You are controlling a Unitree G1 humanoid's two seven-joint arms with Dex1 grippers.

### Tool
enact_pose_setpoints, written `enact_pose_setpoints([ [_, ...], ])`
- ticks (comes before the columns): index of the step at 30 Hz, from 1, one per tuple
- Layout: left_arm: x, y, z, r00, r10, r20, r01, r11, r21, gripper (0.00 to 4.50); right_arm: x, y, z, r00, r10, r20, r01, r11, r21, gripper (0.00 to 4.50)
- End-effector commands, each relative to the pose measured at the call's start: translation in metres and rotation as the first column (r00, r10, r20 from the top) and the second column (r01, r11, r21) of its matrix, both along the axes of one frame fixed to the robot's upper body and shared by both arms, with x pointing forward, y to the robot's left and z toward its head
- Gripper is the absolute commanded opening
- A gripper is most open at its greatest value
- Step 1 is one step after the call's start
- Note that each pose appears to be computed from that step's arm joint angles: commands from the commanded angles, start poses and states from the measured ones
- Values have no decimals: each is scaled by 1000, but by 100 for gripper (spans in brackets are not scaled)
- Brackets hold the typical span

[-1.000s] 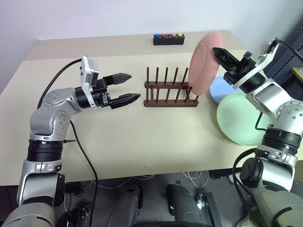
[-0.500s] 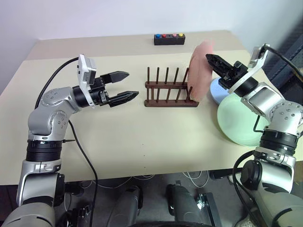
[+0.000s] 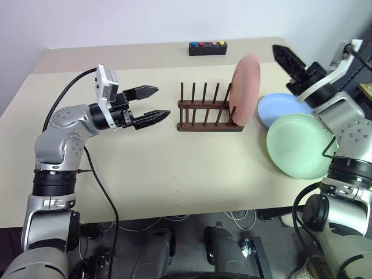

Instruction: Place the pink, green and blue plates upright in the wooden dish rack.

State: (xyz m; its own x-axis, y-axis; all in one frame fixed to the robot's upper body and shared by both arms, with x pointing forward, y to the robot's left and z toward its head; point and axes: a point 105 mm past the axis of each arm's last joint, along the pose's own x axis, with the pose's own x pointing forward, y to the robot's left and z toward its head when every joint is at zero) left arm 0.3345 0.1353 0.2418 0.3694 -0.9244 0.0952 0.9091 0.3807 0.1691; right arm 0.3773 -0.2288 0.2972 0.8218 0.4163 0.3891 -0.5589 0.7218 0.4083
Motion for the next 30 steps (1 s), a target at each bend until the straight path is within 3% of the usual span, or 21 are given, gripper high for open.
enact_pose_setpoints([
  [1, -17, -3, 6, 995, -99, 25, 99, 995, 30, 450, -20, -18, 29, 989, -87, 119, 106, 980, -166, 448],
  [6, -27, -1, -1, 983, -181, 2, 180, 979, 95, 450, -38, -39, 14, 989, -140, 46, 147, 922, -359, 448],
  [11, -33, -10, -2, 967, -254, -2, 253, 964, 81, 450, -52, -49, -13, 978, -199, -60, 136, 831, -539, 448],
  [13, -39, -16, -7, 953, -301, -21, 302, 949, 94, 450, -66, -43, -33, 975, -174, -141, 48, 777, -628, 448],
  [15, -42, -22, -14, 940, -339, -43, 342, 932, 125, 450, -90, -33, -57, 959, -140, -245, -90, 673, -734, 448],
  [23, -37, -38, -14, 926, -378, 10, 372, 916, 151, 450, -130, -35, -120, 865, -209, -456, -310, 491, -814, 448],
  [26, -37, -41, -16, 923, -383, 24, 374, 913, 163, 450, -129, -32, -127, 862, -212, -461, -298, 523, -798, 448],
  [27, -37, -41, -16, 924, -383, 25, 374, 913, 164, 450, -130, -33, -133, 856, -225, -466, -309, 501, -808, 448],
  [30, -36, -40, -16, 925, -380, 26, 370, 914, 168, 450, -134, -46, -160, 827, -312, -467, -358, 346, -867, 448],
])
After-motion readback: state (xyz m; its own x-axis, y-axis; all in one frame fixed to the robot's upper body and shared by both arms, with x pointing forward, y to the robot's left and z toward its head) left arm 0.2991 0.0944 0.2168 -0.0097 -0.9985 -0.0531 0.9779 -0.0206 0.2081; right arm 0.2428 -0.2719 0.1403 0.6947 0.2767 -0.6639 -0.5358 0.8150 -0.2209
